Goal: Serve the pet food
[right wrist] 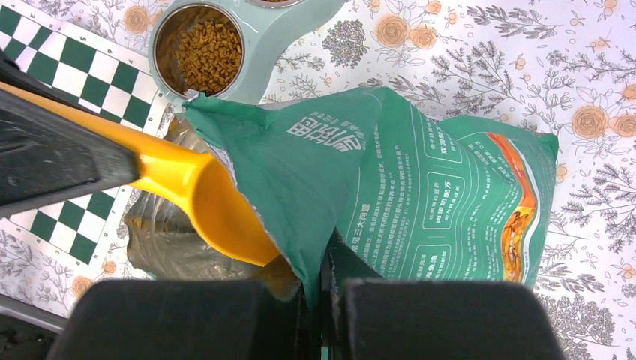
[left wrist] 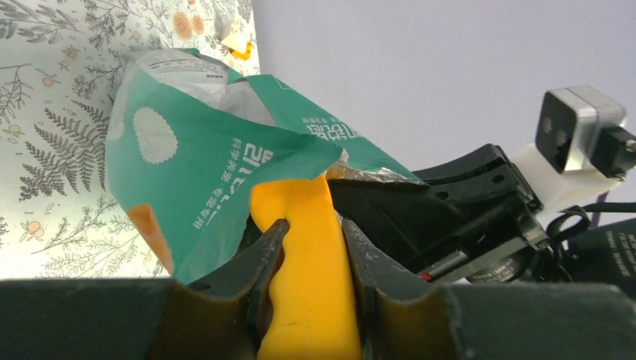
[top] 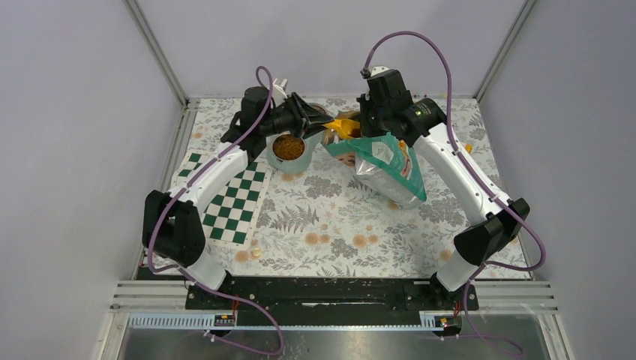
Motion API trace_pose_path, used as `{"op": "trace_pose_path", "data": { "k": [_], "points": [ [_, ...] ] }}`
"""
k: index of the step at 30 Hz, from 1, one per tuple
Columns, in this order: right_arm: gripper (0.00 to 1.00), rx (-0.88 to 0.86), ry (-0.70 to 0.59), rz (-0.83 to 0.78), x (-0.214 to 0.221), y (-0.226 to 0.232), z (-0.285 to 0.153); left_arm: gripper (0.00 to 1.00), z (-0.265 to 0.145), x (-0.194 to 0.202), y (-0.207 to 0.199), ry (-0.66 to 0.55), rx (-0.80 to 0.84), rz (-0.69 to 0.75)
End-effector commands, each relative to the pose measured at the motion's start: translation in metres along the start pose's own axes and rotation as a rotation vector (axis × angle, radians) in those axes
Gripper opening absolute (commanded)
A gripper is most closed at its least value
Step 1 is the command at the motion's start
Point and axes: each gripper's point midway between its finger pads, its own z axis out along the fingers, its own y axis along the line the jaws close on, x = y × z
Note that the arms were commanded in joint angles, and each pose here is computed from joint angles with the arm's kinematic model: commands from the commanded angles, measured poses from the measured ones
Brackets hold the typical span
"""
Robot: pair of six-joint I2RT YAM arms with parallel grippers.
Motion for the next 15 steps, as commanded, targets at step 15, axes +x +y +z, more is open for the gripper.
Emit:
{"op": "trace_pose_path", "data": {
  "k": [15],
  "points": [
    [0.0, -0.057, -0.07, 0.14, -0.026, -0.01, -0.044, 0.0, -0.07, -0.027, -0.076, -0.168, 0.236, 0.147]
  ]
}}
